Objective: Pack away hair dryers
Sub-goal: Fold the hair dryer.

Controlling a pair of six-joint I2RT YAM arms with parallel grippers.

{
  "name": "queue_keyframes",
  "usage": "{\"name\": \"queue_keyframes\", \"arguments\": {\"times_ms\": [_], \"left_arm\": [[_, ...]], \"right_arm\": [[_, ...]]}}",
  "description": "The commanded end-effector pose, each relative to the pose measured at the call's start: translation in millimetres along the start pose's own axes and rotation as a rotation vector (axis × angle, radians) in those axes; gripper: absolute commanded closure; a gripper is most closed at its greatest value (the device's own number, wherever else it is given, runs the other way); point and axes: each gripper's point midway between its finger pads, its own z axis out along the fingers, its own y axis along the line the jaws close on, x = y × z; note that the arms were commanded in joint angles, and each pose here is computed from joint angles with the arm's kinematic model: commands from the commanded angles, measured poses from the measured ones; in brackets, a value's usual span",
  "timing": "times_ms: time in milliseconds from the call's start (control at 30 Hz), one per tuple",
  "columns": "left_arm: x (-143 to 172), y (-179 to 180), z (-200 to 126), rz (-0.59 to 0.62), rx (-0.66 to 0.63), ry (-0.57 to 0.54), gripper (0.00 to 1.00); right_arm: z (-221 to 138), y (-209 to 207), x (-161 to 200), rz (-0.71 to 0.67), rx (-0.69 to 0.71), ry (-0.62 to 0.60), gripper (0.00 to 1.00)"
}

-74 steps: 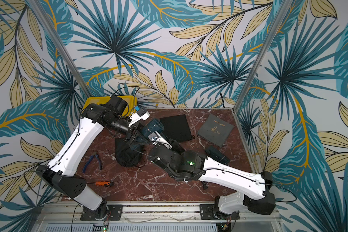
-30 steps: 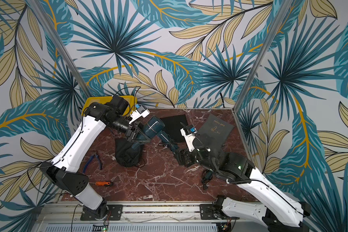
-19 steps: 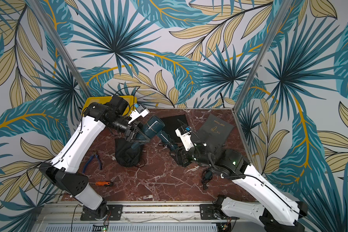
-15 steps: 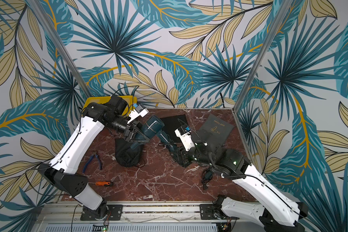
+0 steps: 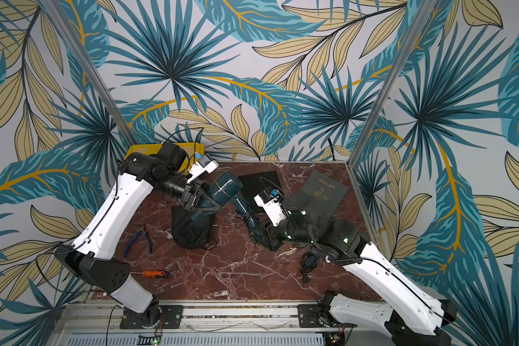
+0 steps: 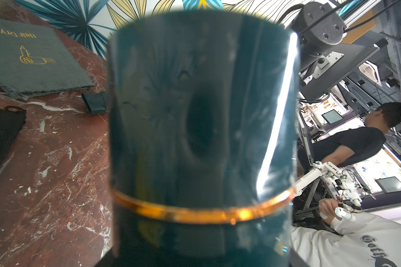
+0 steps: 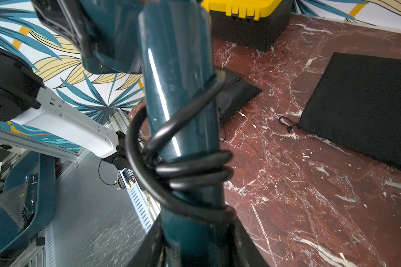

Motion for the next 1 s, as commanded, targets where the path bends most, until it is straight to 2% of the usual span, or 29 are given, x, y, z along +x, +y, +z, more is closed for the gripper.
{"name": "queue_keyframes", "arguments": {"times_ms": [0, 367, 733, 967], "left_arm": [[-10.5, -28.0, 3.0, 0.108, 0.09, -0.041, 1.0], [-11.8, -11.5, 7.4, 0.072, 0.094, -0.032, 1.0], [-9.6, -0.6, 13.2, 0.031, 0.113, -0.029, 1.0], [-1.6, 6.0, 25.3, -0.008, 0.135, -0.007, 1.0]], "right_arm": [[8.7, 22.4, -64.9, 0.069, -0.131, -0.264, 1.0], [6.5, 55.5, -123.7, 0.132, -0.381, -0.55, 1.0], [-4.0, 69.4, -157.4, 0.184, -0.497, -0.76, 1.0], [-4.8, 79.5, -169.3, 0.2, -0.523, -0.864, 1.0]]}}
